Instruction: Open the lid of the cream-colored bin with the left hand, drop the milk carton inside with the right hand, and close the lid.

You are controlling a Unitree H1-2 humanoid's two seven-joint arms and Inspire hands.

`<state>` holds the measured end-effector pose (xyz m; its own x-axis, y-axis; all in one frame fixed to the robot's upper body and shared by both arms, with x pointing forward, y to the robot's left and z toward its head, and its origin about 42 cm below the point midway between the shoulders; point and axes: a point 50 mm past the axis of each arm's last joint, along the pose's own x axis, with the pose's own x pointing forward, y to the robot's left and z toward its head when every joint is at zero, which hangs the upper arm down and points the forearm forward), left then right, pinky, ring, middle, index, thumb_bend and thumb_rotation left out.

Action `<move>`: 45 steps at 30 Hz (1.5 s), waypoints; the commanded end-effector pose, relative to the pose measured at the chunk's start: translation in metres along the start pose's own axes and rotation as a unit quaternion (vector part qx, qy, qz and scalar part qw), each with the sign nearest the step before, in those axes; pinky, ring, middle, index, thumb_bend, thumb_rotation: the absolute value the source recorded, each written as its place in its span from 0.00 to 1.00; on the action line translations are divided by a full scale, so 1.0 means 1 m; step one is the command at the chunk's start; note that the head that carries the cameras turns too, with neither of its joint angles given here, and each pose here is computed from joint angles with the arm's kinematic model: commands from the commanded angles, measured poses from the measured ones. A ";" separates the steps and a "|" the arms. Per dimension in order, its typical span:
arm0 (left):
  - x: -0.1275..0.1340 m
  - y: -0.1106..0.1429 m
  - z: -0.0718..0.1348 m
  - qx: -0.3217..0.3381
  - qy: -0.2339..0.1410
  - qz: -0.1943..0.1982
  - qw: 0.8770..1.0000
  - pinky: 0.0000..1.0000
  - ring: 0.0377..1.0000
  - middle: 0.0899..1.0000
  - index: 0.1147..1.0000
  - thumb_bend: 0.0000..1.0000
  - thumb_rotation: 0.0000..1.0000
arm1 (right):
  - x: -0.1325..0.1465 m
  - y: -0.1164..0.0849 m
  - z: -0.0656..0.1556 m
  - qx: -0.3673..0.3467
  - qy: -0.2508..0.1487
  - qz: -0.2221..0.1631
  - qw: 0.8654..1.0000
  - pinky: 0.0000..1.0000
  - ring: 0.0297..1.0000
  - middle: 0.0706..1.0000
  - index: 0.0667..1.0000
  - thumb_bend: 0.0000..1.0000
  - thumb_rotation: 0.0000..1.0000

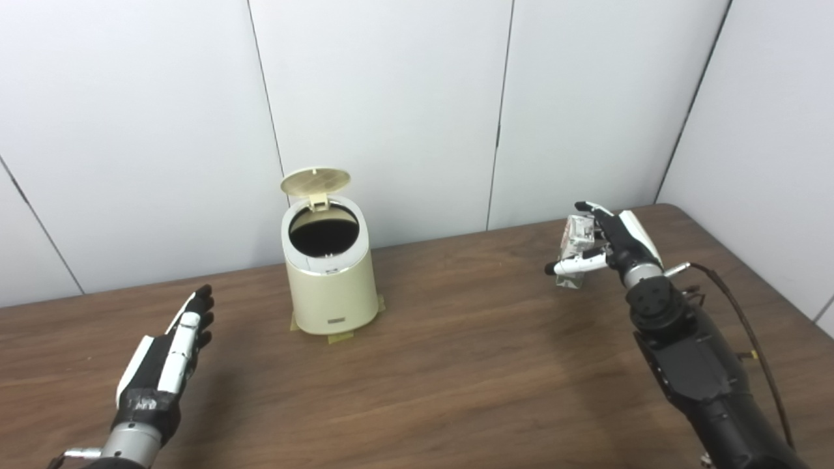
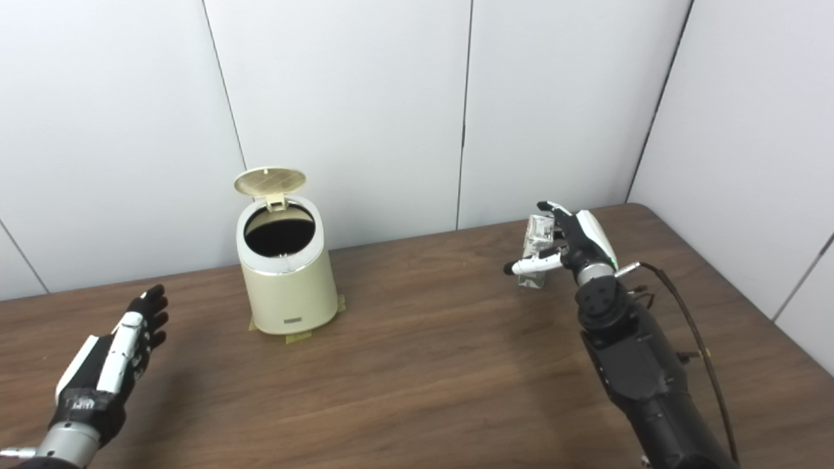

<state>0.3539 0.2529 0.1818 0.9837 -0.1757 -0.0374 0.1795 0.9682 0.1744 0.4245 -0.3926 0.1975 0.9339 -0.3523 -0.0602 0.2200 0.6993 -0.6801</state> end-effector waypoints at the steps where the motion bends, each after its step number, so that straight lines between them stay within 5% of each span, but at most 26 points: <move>1: 0.006 0.005 0.028 0.016 -0.047 -0.004 0.999 1.00 1.00 1.00 1.00 0.55 1.00 | 0.008 -0.026 0.024 -0.003 -0.056 -0.040 0.998 0.67 0.74 0.75 0.75 0.89 0.00; 8: 0.002 0.006 0.031 0.026 -0.048 0.000 0.999 1.00 1.00 1.00 1.00 0.54 1.00 | 0.006 -0.025 0.016 -0.001 -0.047 -0.052 0.998 0.52 0.56 0.59 0.62 0.84 0.00; 10: 0.002 0.006 0.030 0.027 -0.046 0.000 0.999 1.00 1.00 1.00 1.00 0.55 1.00 | 0.004 -0.025 0.016 0.004 -0.039 -0.060 0.997 0.44 0.49 0.46 0.55 0.60 0.00; 14: 0.003 0.007 0.027 0.022 -0.047 0.001 0.999 1.00 1.00 1.00 1.00 0.54 1.00 | 0.001 -0.027 0.015 -0.002 -0.035 -0.074 0.997 0.33 0.39 0.39 0.50 0.53 0.00; 21: 0.003 0.004 0.027 0.021 -0.046 -0.001 0.999 1.00 1.00 1.00 1.00 0.51 1.00 | -0.004 -0.023 0.011 0.002 -0.043 -0.100 0.994 0.29 0.33 0.36 0.47 0.53 0.00; 28: 0.001 0.004 0.026 0.022 -0.045 -0.001 0.999 1.00 1.00 1.00 1.00 0.50 0.99 | -0.012 -0.014 0.021 0.030 -0.054 -0.127 0.990 0.32 0.34 0.45 0.48 0.52 0.00; 40: -0.002 -0.009 0.021 0.017 -0.041 0.001 0.999 1.00 1.00 1.00 1.00 0.51 0.96 | -0.054 0.010 0.098 0.067 -0.204 -0.123 0.969 0.29 0.34 0.46 0.49 0.51 0.00; 45: -0.004 -0.017 0.016 0.014 -0.036 0.004 0.999 0.99 0.98 1.00 1.00 0.50 0.96 | -0.062 0.026 0.128 0.037 -0.270 -0.115 0.955 0.36 0.37 0.47 0.46 0.52 0.00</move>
<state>0.3418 0.2375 0.1745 0.9821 -0.1796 -0.0562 0.1869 0.9662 0.1778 0.4020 -0.2837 0.2372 0.9198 -0.1951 0.3404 0.3745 0.6957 -0.6130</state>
